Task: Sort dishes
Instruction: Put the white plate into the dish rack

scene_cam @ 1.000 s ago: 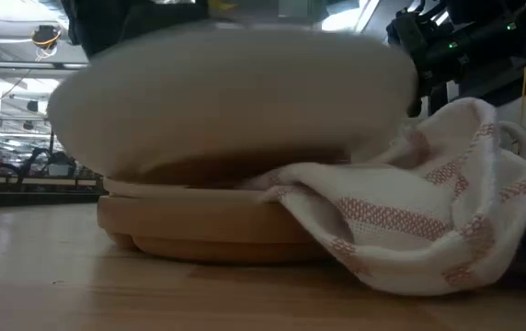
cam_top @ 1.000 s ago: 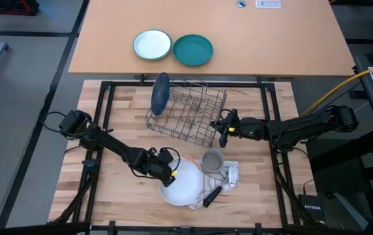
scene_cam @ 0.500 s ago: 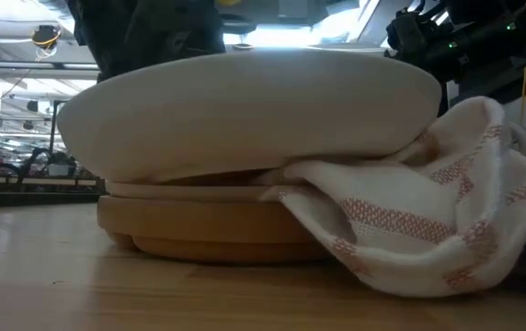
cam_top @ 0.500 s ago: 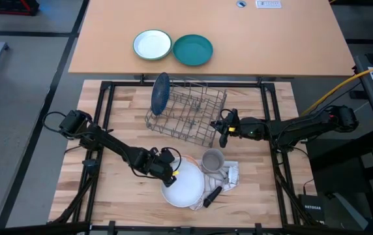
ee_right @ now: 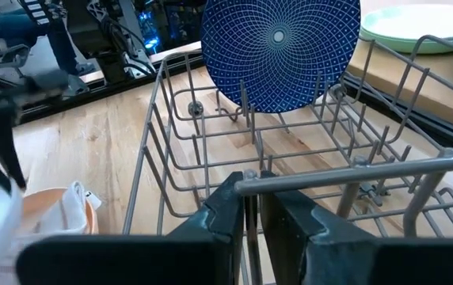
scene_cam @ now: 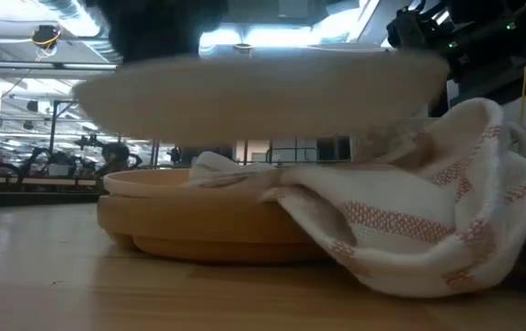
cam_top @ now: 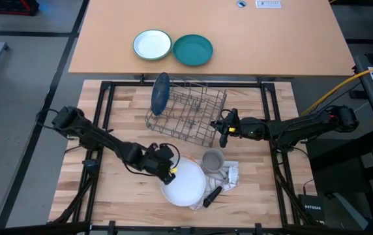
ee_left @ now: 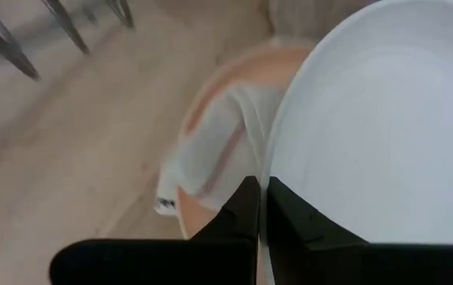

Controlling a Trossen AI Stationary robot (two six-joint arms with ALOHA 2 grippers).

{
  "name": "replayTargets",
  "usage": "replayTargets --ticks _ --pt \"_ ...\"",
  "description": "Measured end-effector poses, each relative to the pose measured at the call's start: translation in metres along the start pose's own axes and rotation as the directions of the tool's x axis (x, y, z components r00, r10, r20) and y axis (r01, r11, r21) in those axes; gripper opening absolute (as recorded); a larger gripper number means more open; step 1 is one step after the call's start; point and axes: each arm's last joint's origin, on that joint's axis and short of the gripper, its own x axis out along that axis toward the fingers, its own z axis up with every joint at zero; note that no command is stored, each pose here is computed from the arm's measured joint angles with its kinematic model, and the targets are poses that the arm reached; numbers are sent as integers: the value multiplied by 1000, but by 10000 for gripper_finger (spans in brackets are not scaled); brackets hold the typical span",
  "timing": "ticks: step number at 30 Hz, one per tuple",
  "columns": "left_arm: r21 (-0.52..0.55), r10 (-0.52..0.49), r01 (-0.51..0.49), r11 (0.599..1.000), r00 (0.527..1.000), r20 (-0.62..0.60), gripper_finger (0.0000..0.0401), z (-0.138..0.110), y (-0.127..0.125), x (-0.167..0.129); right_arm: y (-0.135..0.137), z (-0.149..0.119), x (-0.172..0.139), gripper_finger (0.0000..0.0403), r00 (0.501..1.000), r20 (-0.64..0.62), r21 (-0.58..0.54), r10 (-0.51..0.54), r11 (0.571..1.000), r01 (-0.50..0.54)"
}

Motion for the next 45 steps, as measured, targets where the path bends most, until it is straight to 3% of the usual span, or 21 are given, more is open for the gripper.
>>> replayTargets --ticks 8,13,16,19,24,30,38,45 --pt "-36 68 -62 997 980 188 0 21 18 -48 0 0 0 46 1000 0 0 -1 1000 1" --pt "-119 183 -148 982 907 380 0 37 36 -79 0 0 0 46 1000 2 1 -1 1000 1" --pt "-183 282 -218 959 818 501 0 49 49 -96 0 0 0 46 1000 2 1 0 1000 0" --pt "-267 402 -300 916 699 592 0 61 61 -106 0 1 0 46 1000 3 2 0 1000 0" --pt "-408 588 -431 805 493 641 0 75 79 -108 0 1 0 46 1000 7 5 -11 1000 11" --pt "-503 725 -558 660 297 621 0 89 95 -96 0 1 0 46 1000 2 63 5 998 -6" --pt "-450 790 -716 534 234 567 0 103 109 -64 4 0 -1 46 992 -24 73 126 990 -124" --pt "-401 812 -785 473 211 545 0 110 112 -42 6 1 -1 46 981 -32 73 193 979 -190"
